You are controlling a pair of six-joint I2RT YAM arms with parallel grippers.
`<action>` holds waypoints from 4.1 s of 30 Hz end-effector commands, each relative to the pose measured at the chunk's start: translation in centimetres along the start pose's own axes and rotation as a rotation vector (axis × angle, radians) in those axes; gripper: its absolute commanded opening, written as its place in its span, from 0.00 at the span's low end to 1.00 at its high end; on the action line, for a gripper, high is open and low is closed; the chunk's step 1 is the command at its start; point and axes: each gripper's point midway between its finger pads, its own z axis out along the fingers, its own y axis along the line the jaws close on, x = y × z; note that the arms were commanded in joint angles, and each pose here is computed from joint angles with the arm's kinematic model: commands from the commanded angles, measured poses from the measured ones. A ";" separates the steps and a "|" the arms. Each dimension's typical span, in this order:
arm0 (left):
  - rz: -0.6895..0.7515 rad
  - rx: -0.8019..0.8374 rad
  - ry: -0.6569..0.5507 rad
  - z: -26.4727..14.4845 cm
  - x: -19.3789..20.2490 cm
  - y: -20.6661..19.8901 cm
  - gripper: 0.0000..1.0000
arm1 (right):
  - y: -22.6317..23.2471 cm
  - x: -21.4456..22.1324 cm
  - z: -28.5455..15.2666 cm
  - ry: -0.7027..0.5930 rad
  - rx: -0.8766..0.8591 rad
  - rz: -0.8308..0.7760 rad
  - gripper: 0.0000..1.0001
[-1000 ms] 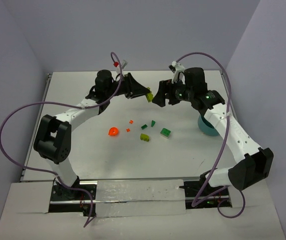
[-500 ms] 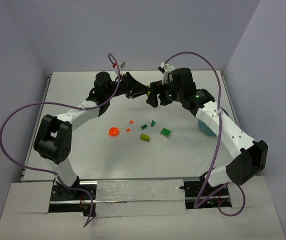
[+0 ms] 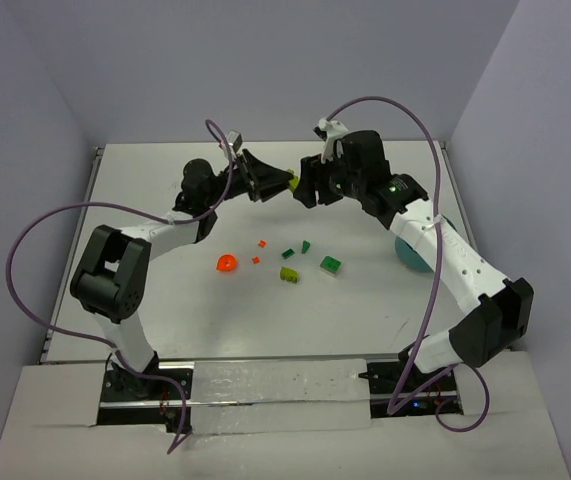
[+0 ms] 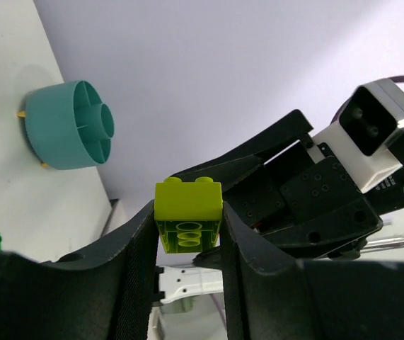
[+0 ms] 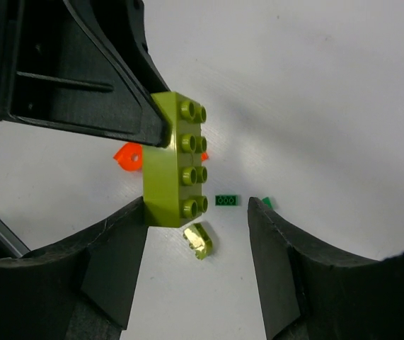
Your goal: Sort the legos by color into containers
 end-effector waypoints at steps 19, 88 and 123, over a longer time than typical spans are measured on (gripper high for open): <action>-0.365 0.130 -0.057 -2.1 -1.0 -2.4 0.00 | 2.2 -5.1 0.7 -0.144 0.007 -0.175 0.60; 0.878 -0.468 0.259 -4.5 -6.6 1.6 0.99 | -28.0 9.0 -22.0 0.407 0.538 0.014 0.00; 0.867 -0.411 0.335 -3.4 -5.5 2.0 0.99 | -33.4 14.8 -17.1 0.677 0.360 0.083 0.05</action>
